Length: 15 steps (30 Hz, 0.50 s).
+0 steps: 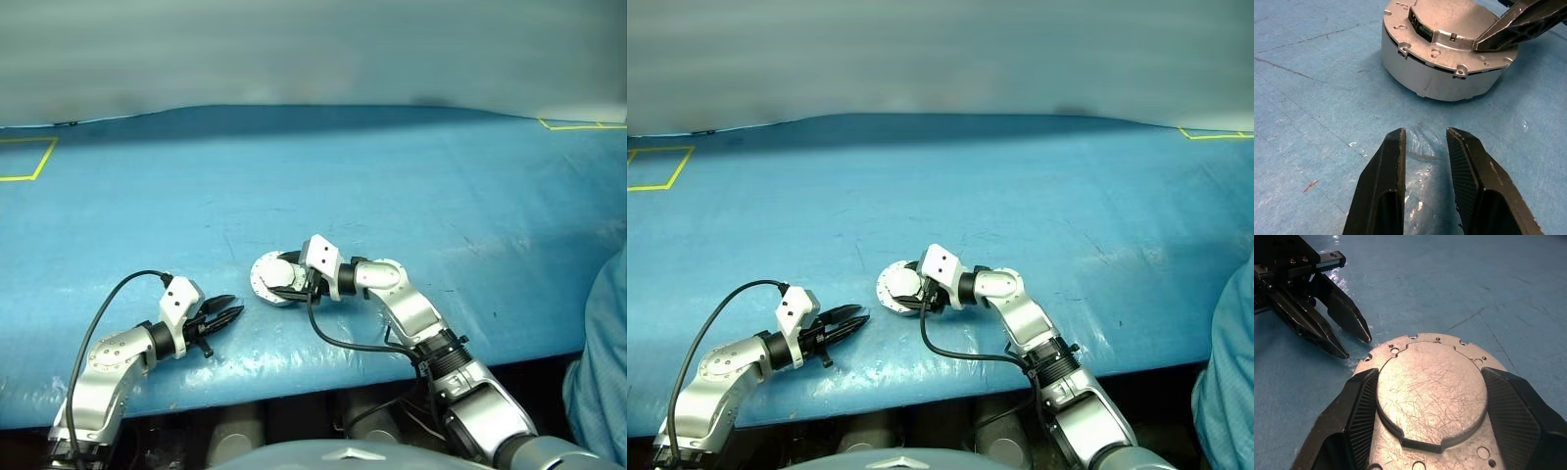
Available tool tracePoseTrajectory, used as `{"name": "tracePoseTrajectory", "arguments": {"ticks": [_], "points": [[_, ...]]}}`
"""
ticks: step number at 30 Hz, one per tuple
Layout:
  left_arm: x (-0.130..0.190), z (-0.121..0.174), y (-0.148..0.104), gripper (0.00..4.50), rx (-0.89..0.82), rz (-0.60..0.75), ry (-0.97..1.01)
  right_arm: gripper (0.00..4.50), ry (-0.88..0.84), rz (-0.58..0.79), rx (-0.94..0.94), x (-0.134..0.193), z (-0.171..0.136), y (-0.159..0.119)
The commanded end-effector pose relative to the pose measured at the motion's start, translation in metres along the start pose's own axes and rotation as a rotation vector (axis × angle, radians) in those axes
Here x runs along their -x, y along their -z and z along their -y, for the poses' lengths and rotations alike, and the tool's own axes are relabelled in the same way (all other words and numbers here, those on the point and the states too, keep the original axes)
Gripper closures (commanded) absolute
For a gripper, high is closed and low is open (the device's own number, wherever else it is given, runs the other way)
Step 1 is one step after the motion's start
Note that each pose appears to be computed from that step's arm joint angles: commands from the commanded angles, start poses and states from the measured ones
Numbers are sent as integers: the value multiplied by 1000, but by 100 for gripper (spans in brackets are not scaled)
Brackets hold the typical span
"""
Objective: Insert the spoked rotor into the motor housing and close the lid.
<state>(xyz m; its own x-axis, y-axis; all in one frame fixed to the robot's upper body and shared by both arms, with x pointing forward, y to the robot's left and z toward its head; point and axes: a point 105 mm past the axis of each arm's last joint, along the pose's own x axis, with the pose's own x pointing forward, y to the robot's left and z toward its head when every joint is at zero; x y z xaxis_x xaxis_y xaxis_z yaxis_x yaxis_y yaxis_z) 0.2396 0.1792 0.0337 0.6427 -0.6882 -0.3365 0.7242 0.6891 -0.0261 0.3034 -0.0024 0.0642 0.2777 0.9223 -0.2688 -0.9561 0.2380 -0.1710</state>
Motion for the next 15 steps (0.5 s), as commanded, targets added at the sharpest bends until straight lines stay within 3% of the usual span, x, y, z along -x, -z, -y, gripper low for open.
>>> {"name": "tracePoseTrajectory", "arguments": {"ticks": [1,15], "points": [[1,-1,-8,309,-21,37,-2,150,-16,-91,-5,2,-2,18],[-1,3,-8,309,-11,39,14,150,-40,-134,-42,7,10,16]]}}
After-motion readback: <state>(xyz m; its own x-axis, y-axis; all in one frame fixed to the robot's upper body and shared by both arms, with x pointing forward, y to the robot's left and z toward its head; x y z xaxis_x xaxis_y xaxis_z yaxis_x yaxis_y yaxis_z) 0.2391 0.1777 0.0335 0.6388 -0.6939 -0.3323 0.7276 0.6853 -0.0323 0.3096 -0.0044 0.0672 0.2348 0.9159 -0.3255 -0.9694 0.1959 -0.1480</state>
